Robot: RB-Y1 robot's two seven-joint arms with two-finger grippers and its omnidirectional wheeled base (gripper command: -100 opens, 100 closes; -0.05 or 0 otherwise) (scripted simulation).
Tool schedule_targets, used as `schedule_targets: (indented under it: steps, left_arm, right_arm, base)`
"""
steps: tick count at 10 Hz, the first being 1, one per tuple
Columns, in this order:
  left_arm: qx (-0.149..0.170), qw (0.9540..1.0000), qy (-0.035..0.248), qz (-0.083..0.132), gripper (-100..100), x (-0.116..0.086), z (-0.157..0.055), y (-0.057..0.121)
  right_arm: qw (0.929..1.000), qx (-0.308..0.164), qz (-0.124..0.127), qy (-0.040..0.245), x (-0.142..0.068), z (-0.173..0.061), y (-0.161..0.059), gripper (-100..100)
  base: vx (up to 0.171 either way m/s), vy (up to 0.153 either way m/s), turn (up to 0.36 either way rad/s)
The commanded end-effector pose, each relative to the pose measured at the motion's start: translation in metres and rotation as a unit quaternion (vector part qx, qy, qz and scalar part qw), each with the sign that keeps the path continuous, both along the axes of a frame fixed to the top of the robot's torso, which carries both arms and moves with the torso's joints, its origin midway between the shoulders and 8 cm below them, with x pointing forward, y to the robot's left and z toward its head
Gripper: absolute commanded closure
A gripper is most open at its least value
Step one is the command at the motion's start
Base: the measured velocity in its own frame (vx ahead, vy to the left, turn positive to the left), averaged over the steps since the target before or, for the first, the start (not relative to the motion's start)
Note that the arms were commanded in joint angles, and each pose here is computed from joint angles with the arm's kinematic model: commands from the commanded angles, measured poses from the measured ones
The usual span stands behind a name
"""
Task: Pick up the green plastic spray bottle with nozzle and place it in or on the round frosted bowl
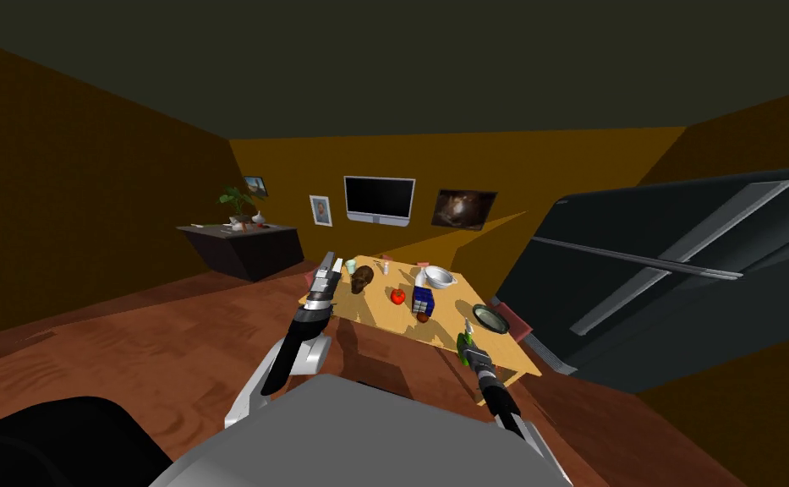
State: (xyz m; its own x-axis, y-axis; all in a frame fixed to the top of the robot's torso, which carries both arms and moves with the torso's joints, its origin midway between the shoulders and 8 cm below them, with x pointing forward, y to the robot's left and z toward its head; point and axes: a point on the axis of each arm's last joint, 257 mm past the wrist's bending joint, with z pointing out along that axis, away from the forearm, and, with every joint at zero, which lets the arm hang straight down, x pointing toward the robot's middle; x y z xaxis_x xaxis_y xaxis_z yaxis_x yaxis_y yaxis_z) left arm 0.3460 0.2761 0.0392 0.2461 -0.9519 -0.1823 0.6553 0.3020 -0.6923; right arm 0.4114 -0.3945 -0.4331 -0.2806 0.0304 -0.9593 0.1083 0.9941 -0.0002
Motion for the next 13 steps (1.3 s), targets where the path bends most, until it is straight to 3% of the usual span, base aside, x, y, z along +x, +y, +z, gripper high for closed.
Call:
schedule_targets:
  steps: [1, 6, 8, 10, 13]
  left_arm:
    - [0.000, 1.0000, 0.000, 0.000, 0, 0.000, 0.000, 0.000]
    - [0.000, 1.0000, 0.000, 0.000, 0, 0.000, 0.000, 0.000]
    - [0.000, 1.0000, 0.000, 0.000, 0, 0.000, 0.000, 0.000]
    - [0.000, 1.0000, 0.000, 0.000, 0, 0.000, 0.000, 0.000]
    - [0.000, 1.0000, 0.000, 0.000, 0, 0.000, 0.000, 0.000]
  right_arm:
    - [0.9998, 0.004, -0.009, 0.016, -0.008, -0.011, -0.005, 100]
    - [0.9989, 0.004, -0.029, 0.038, -0.016, -0.027, -0.030, 100]
    - [0.9987, 0.001, -0.030, 0.040, -0.012, -0.028, -0.035, 100]
    - [0.9994, -0.001, -0.020, 0.030, 0.008, -0.020, -0.032, 100]
    - [0.9999, -0.004, -0.003, 0.013, 0.034, -0.005, -0.022, 100]
  base:
    - [-0.182, 0.021, -0.135]
    - [-0.215, 0.018, -0.192]
    - [-0.116, -0.040, -0.103]
    - [-0.041, -0.105, -0.145]
    - [0.072, -0.137, -0.023]
